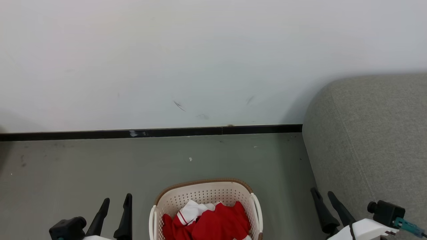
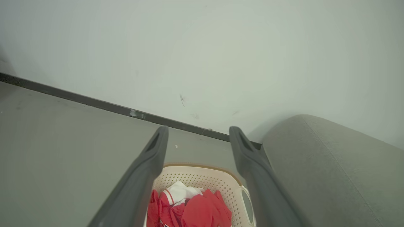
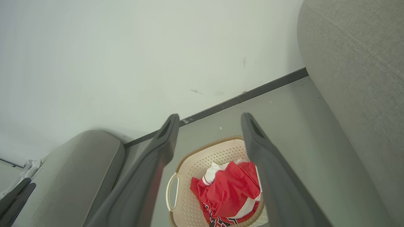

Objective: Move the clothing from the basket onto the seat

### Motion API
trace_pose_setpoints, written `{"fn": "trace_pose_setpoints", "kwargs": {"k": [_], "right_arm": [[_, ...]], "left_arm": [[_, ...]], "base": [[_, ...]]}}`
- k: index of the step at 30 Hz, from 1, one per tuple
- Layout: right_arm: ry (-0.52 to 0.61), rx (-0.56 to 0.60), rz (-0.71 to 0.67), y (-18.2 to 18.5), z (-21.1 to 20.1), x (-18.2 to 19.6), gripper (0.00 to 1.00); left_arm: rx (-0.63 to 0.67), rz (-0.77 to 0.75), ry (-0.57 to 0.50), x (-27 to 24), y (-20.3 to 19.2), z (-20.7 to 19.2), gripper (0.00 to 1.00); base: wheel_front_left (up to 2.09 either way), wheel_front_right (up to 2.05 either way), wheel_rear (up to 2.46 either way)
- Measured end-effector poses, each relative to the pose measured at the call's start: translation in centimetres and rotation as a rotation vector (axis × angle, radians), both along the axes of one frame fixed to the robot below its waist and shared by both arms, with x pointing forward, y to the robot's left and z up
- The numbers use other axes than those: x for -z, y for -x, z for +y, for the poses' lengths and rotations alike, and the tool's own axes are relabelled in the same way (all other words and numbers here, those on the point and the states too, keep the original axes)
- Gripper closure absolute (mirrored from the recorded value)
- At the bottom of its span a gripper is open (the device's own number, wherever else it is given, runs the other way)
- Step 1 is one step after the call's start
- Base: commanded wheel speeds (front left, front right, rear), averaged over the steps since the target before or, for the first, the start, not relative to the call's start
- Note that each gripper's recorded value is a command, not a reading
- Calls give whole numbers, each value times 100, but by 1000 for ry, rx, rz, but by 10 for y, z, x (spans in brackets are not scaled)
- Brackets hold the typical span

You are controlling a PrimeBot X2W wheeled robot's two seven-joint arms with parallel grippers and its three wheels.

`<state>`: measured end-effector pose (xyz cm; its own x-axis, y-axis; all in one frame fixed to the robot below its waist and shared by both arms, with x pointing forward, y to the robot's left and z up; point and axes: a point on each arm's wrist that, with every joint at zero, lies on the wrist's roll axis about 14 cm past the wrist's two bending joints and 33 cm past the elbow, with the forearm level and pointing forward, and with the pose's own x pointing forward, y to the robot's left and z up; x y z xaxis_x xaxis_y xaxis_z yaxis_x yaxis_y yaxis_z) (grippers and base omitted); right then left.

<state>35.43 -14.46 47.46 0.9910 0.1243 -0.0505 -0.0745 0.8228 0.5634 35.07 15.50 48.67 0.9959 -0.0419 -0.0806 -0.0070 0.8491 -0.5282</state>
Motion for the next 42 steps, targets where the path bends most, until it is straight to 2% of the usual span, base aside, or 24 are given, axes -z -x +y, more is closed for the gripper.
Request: {"fn": "trace_pose_setpoints", "kwargs": {"k": [8, 31, 42], "right_arm": [[137, -27, -44, 3, 6, -4, 0], [466, -106, -146, 13, 23, -11, 0], [474, -115, -141, 14, 26, -8, 0]], "left_arm": [[-5, -37, -134, -5, 5, 0, 0], [-1, -162, -410, -22, 16, -7, 0], [-17, -140, -426, -15, 18, -2, 0]], "base": [[0, 0, 0], [0, 0, 0], [0, 0, 0]]}}
